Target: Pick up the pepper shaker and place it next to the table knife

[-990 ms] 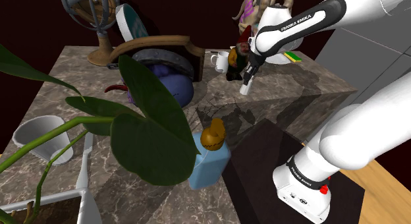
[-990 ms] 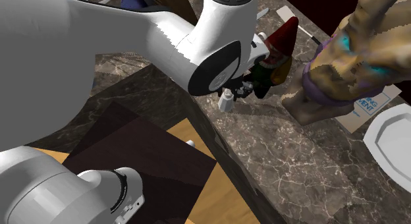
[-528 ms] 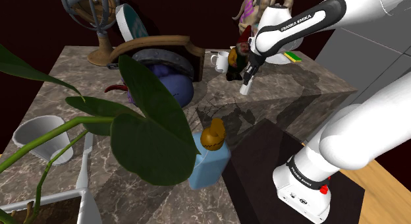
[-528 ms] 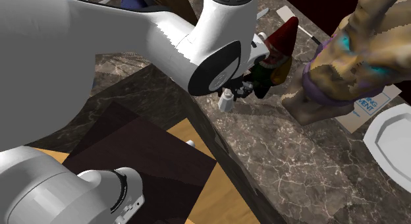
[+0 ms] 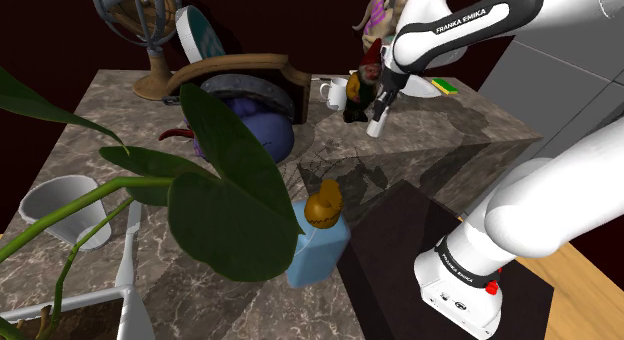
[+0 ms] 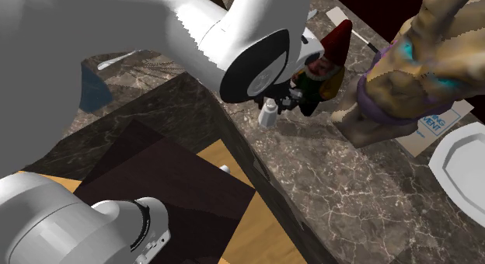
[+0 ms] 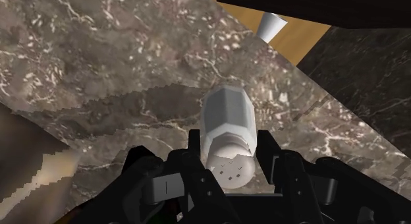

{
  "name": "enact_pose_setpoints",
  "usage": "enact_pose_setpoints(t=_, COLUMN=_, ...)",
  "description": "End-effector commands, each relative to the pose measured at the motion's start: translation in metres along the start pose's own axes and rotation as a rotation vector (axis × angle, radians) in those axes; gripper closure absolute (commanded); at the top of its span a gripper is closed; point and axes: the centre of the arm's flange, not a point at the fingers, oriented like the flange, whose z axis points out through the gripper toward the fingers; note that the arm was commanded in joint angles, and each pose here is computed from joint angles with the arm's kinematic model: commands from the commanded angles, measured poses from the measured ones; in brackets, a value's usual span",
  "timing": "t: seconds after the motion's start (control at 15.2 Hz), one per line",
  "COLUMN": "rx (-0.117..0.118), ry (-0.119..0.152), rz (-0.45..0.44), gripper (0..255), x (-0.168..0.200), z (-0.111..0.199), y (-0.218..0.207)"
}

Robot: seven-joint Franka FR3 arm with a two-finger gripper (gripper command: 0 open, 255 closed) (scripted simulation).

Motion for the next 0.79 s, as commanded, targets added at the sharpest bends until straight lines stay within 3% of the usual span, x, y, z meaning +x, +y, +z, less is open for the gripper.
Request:
enact_pose_setpoints(t=0.0, rx=0.0, ry=0.0, rz=0.0, gripper=255, x=0.0, z=-0.01, y=0.0)
enact_pose_setpoints(t=0.73, rx=0.0, ry=0.0, rz=0.0, gripper=255, x=0.001, z=-0.068, y=0.006)
